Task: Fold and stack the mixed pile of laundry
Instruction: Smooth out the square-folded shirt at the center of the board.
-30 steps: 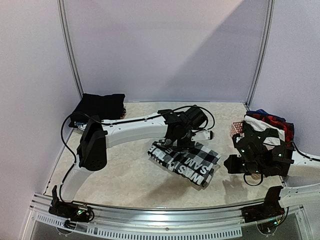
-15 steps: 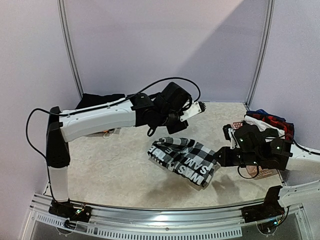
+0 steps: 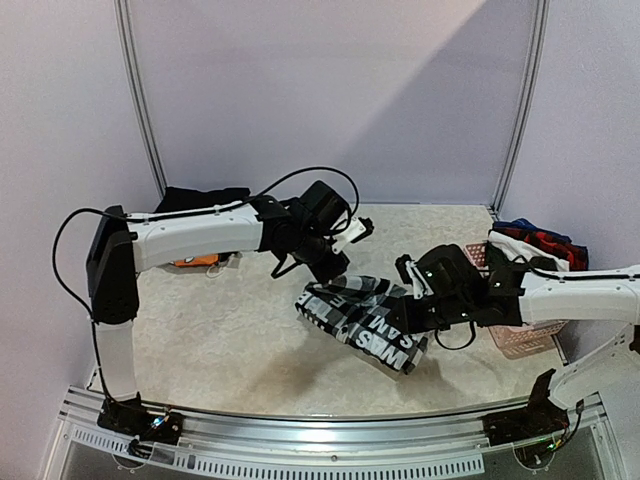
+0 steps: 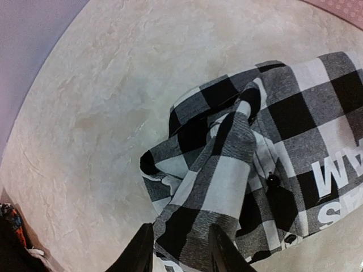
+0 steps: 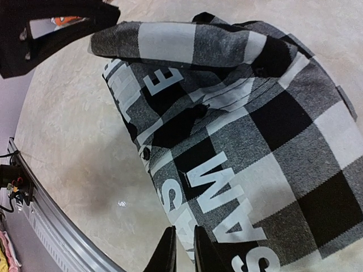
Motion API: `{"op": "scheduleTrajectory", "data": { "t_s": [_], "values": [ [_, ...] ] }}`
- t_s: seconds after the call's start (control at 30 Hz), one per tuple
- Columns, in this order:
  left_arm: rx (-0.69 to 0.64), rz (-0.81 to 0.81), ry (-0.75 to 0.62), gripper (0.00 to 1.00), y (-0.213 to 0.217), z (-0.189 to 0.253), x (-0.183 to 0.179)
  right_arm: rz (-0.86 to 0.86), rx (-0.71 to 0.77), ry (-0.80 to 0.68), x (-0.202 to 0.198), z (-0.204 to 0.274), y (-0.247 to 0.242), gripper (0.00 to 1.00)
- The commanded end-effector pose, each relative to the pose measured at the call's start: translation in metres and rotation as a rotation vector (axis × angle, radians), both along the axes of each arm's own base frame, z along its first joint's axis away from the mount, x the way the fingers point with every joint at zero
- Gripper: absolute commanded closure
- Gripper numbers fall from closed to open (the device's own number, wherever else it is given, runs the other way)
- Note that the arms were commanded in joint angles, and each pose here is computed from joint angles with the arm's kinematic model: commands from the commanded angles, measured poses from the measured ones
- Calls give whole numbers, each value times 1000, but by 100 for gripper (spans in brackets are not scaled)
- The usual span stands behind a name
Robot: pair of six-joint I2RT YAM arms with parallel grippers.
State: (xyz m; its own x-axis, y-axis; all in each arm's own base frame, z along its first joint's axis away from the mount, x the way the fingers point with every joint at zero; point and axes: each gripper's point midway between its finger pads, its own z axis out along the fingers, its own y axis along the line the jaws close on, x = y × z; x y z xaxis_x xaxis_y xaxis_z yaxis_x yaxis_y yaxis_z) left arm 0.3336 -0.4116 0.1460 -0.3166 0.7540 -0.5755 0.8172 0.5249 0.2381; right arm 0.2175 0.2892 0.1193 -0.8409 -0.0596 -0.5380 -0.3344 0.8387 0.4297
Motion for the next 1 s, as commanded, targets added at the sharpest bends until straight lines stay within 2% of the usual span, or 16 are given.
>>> {"op": "scheduleTrajectory", "data": {
  "t_s": [0.0, 0.2, 0.27, 0.37, 0.47, 0.6, 0.73, 0.97],
  "values": [
    [-48, 17, 139, 66, 1, -27, 5, 61, 25, 12, 2, -4, 23, 87],
    [-30, 29, 128, 67, 8, -30, 7, 51, -7, 24, 6, -18, 24, 88],
    [-58, 26, 94, 64, 8, -17, 3, 46, -17, 24, 8, -20, 24, 88],
    [-84, 20, 26, 52, 10, 8, -6, 44, -33, 27, 10, -25, 25, 88],
    [-74, -10, 0, 50, 13, 17, -20, 31, -54, 29, 12, -31, 23, 88],
    [-19, -53, 17, 54, 17, 4, -40, 8, -79, 25, 16, -37, 19, 88],
    [22, -115, 92, 58, 13, -22, -61, -1, -90, 30, 16, -42, 15, 89],
    [90, -188, 224, 59, 2, -62, -74, -17, -97, 40, 15, -52, 6, 89]
  ]
}}
